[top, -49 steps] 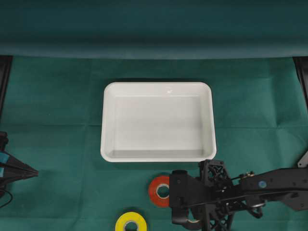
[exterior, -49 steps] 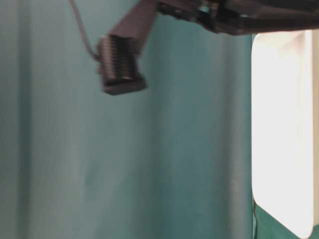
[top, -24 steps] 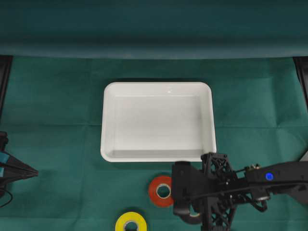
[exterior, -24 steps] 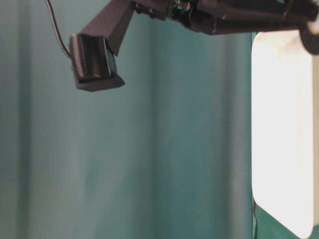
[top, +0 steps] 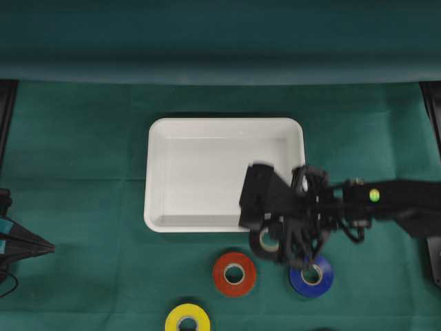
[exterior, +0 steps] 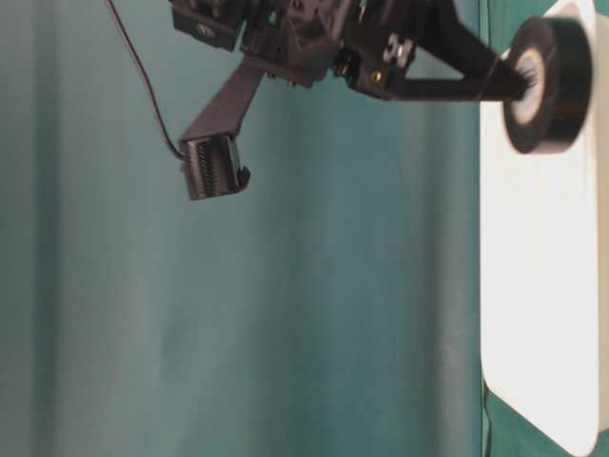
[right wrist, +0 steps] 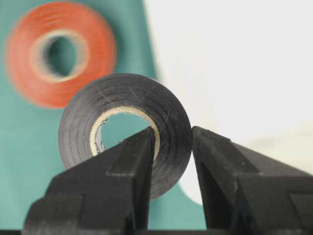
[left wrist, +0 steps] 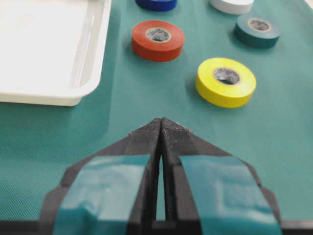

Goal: Put the tape into the white case with the right arm.
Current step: 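Lift the black tape and carry it over the white tray, then open the right gripper to drop the black tape in the tray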

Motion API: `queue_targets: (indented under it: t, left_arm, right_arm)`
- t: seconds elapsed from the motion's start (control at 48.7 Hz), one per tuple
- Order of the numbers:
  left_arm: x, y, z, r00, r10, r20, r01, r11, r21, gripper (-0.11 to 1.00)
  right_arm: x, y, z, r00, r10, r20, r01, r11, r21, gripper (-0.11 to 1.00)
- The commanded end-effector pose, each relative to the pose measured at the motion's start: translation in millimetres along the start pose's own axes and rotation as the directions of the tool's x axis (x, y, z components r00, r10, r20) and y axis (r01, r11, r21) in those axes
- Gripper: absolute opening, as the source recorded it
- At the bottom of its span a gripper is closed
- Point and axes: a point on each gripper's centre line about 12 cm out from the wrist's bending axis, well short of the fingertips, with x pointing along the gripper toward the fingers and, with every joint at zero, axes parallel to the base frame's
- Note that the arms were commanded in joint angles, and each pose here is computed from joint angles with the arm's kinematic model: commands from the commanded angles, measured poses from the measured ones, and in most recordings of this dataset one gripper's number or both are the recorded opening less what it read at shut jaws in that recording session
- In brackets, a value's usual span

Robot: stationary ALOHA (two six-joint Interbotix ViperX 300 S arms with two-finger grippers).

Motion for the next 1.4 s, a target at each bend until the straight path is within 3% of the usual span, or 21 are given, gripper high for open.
queue_targets:
  t: [0.0, 0.185, 0.472, 0.883, 1.006, 1.191, 1.376]
  left_arm:
    - [0.8, -0.2, 4.8, 1.000, 0.003, 0.005, -0.003, 1.000, -0.002, 0.00]
    - [0.8, -0.2, 4.8, 1.000, 0.003, 0.005, -0.003, 1.000, -0.002, 0.00]
    - [0.8, -0.2, 4.8, 1.000, 0.003, 0.005, -0.003, 1.000, -0.002, 0.00]
    - [0.8, -0.2, 4.8, 1.000, 0.003, 0.005, -0.003, 1.000, -0.002, 0.00]
    - [0.8, -0.2, 4.8, 1.000, 0.003, 0.005, -0.003, 1.000, -0.002, 0.00]
    - [0.8, -0.2, 4.8, 1.000, 0.003, 0.005, -0.003, 1.000, -0.001, 0.00]
    - [0.8, -0.2, 4.8, 1.000, 0.003, 0.005, -0.003, 1.000, -0.002, 0.00]
  right_arm:
    - [-10.3, -13.0, 8.9, 0.999, -0.013, 0.045, 0.013, 1.000, 0.019, -0.01]
    - [-4.0, -30.5, 4.5, 0.998, -0.049, 0.032, 0.048, 0.998, 0.036, -0.01]
    - [2.0, -40.6, 2.6, 0.997, -0.048, 0.055, 0.045, 0.997, 0.058, -0.01]
    - [4.1, -45.8, 4.8, 0.993, -0.065, 0.096, 0.063, 0.998, 0.025, 0.00]
    - [5.6, -46.9, 1.4, 0.994, -0.073, 0.076, 0.071, 0.997, 0.028, 0.22]
    - [5.9, -47.1, 0.7, 0.995, -0.074, 0.073, 0.072, 0.997, 0.027, 0.74]
    - [5.3, -47.0, 1.2, 0.994, -0.072, 0.078, 0.070, 0.997, 0.028, 0.72]
